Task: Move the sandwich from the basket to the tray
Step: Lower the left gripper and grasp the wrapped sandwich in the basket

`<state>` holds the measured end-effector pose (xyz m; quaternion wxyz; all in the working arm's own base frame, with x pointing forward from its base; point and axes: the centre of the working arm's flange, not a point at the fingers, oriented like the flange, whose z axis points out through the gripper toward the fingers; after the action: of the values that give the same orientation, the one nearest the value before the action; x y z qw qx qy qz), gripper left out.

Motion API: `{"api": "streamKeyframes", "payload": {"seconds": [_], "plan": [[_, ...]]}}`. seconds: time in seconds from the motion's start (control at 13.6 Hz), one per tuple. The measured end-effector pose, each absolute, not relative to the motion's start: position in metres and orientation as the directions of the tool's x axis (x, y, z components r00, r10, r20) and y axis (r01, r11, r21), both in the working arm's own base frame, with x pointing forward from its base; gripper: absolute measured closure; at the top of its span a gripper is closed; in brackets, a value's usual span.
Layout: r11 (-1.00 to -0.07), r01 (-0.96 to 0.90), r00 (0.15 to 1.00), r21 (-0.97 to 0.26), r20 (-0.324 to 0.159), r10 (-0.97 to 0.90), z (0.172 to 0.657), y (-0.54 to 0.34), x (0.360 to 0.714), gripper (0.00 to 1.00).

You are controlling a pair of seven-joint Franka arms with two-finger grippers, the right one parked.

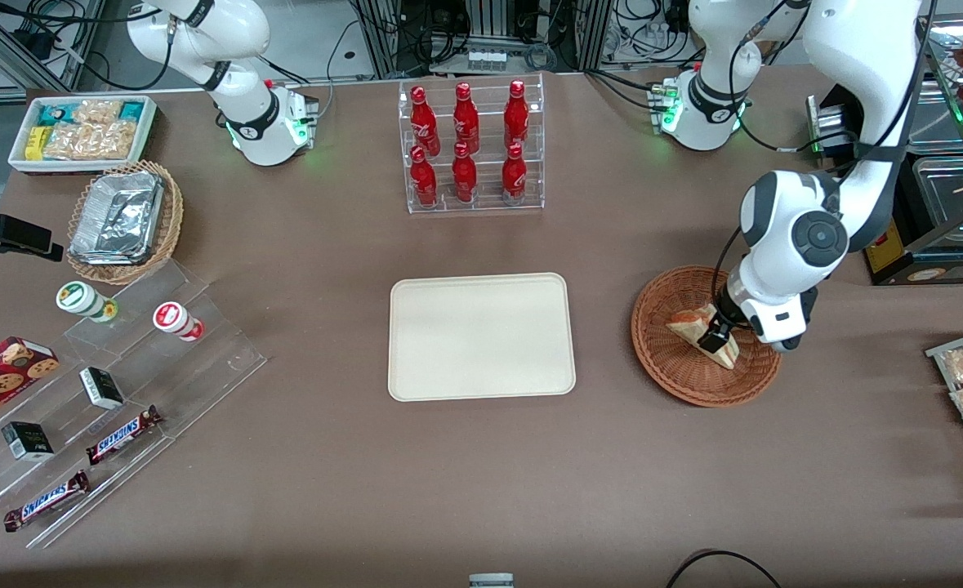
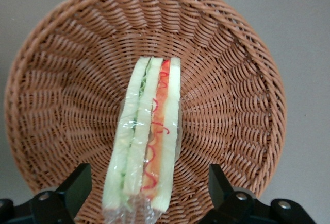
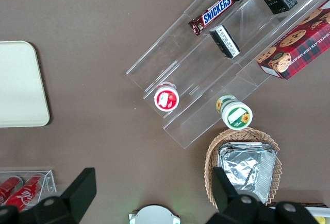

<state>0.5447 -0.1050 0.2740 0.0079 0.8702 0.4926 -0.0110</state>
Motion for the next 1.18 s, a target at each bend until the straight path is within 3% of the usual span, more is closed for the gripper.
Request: {"api": "streamKeyframes", "payload": {"seconds": [0.3,0.44,0.81,1.18], "plan": [[-0.519,0.855,0.517,-0.026,-0.042,0.855,0.246,-0.112,0.542,0.00],[-0.513,0.858,0.511,-0.031,-0.045,0.858,0.242,-0.112,0.541,0.06],[-0.525,0.850,0.523,-0.038,-0.043,0.851,0.243,-0.120,0.539,0.58],[-0.592,0.795,0.593,-0.135,-0.037,0.804,0.278,-0.147,0.552,0.71]]}}
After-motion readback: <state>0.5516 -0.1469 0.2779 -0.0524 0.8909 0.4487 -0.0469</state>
